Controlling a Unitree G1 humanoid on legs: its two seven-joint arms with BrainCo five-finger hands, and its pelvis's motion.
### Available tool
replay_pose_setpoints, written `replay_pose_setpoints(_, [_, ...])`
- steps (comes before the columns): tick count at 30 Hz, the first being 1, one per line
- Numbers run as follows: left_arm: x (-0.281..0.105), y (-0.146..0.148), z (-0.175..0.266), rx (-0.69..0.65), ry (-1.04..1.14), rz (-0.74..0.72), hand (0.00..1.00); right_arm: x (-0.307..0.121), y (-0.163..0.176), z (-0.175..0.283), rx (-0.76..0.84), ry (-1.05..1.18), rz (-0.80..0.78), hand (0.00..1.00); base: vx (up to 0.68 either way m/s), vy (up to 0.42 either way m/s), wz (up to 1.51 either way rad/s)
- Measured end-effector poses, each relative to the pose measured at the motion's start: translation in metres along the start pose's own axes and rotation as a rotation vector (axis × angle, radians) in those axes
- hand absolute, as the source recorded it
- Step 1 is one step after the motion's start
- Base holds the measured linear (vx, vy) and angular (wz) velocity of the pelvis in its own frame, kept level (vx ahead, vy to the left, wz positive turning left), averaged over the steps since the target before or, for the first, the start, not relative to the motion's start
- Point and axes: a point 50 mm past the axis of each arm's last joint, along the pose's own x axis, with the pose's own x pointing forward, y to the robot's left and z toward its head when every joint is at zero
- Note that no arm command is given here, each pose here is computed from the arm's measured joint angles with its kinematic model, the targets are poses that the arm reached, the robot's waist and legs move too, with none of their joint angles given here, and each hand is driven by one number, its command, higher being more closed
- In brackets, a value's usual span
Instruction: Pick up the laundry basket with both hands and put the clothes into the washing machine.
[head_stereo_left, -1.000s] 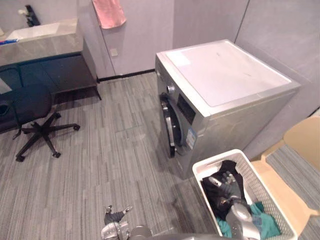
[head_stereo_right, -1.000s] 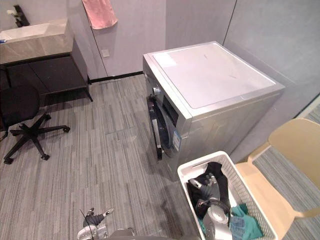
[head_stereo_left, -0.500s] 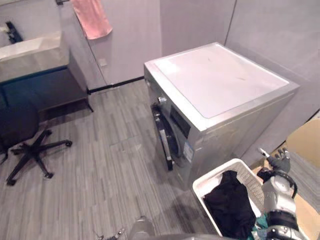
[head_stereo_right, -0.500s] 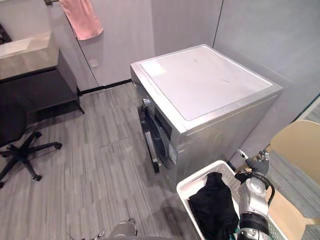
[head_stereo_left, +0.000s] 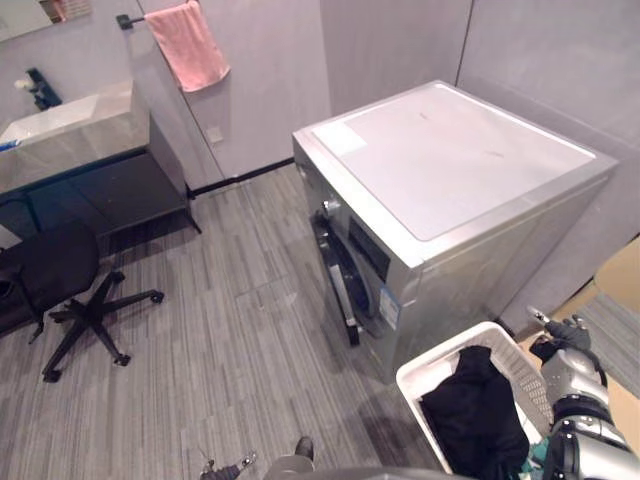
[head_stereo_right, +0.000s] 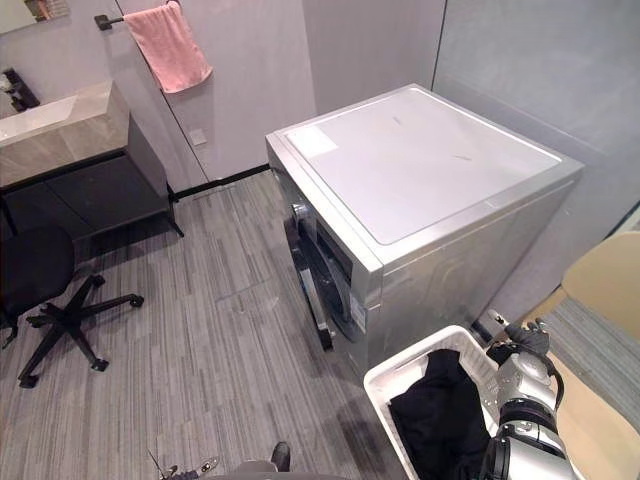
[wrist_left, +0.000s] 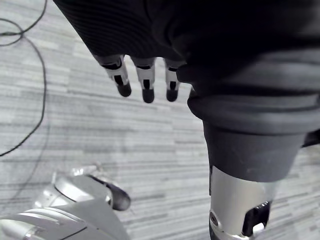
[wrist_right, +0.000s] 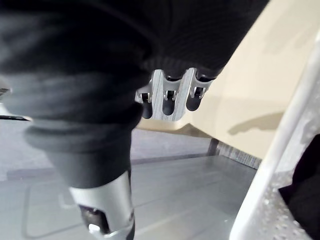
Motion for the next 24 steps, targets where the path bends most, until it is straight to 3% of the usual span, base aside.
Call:
replay_pose_setpoints(7, [-0.002, 0.005, -0.009, 0.010, 0.021, 0.009, 0.00, -0.012, -0.002, 0.014, -0.076, -0.144, 0.080, 0.00, -0.13, -0.022, -0.02])
replay_pose_setpoints(14, [-0.004, 0.022, -0.024, -0.027, 0.069, 0.069, 0.00, -0.039, -0.010, -0.011, -0.065, -0.182, 0.153, 0.00, 0.02, -0.008, -0.01])
replay_pose_setpoints(24, [0.001, 0.015, -0.008, -0.044, 0.027, 0.038, 0.00, -0.060, -0.005, -0.033, -0.080, -0.178, 0.282, 0.00, 0.06, -0.018, -0.01])
